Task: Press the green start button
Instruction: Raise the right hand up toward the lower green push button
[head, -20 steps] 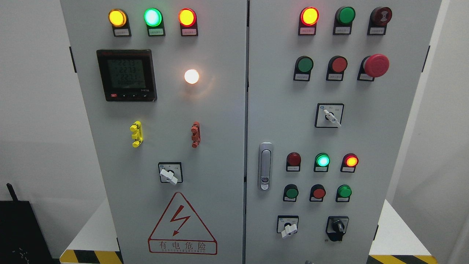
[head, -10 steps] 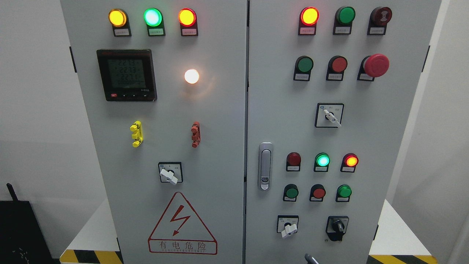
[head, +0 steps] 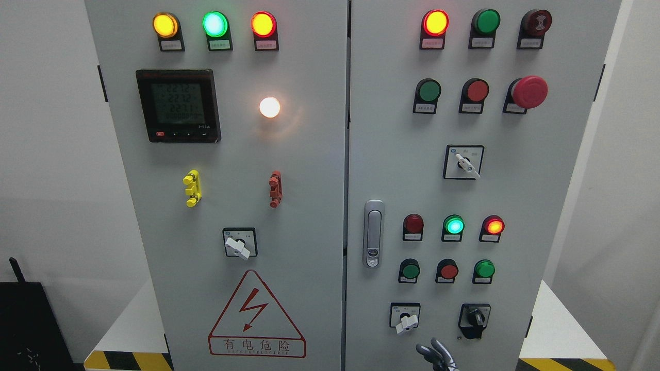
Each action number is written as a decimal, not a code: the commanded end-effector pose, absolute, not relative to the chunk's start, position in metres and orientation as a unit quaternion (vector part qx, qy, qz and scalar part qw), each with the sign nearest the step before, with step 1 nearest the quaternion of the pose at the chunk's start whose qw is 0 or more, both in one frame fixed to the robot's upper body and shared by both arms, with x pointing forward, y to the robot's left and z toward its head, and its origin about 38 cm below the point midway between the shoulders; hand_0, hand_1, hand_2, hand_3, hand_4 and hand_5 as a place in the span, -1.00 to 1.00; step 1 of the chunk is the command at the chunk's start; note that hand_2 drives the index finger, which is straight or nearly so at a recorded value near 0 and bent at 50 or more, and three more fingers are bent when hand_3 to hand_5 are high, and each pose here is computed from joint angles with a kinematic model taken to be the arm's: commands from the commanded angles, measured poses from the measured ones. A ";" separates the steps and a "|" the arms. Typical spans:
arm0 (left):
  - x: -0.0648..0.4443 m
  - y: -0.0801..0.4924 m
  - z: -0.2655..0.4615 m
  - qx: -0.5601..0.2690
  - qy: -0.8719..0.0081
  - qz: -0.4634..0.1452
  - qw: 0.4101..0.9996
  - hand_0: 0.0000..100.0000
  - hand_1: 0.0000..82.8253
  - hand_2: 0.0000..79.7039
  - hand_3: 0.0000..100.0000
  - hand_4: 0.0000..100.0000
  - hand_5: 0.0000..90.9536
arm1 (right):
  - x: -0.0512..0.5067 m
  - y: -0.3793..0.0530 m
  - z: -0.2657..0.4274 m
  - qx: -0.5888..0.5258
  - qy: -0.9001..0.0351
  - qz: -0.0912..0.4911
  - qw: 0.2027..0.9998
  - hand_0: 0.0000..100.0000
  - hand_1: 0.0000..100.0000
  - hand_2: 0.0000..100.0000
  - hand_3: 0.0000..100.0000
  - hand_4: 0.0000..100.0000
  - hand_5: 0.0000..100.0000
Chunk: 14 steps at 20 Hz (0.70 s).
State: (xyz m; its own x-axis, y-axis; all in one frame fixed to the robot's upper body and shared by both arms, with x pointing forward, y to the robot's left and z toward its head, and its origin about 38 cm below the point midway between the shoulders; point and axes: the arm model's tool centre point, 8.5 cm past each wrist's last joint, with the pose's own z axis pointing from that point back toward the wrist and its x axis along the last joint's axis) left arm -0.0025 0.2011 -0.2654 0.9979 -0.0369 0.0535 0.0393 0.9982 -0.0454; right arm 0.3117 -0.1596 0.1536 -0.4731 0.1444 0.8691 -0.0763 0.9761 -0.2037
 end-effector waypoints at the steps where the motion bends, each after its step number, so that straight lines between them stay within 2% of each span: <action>1: -0.002 0.201 -0.265 -0.023 -0.027 -0.019 0.999 -0.76 0.34 -1.00 -1.00 -1.00 -1.00 | 0.327 -0.175 0.164 -0.105 -0.851 0.152 0.492 -0.91 -0.58 -1.00 -0.01 -0.05 -0.24; 6: -0.003 0.201 -0.265 -0.023 -0.026 -0.019 0.999 -0.76 0.34 -1.00 -1.00 -1.00 -1.00 | 0.332 -0.180 0.170 -0.158 -0.847 0.188 0.472 -0.91 -0.61 -1.00 0.11 0.07 -0.03; 14: -0.002 0.201 -0.265 -0.023 -0.027 -0.019 0.999 -0.76 0.34 -1.00 -1.00 -1.00 -1.00 | 0.350 -0.198 0.181 -0.276 -0.822 0.248 0.432 -0.89 -0.60 -1.00 0.24 0.19 0.15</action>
State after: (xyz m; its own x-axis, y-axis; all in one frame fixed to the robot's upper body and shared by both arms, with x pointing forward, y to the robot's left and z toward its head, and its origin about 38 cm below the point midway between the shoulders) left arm -0.0025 0.2011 -0.2654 0.9979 -0.0369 0.0536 0.0393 0.9982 -0.0454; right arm 0.3374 -0.1752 0.1799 -0.5295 0.5126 0.6759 0.1345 0.8374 -0.5298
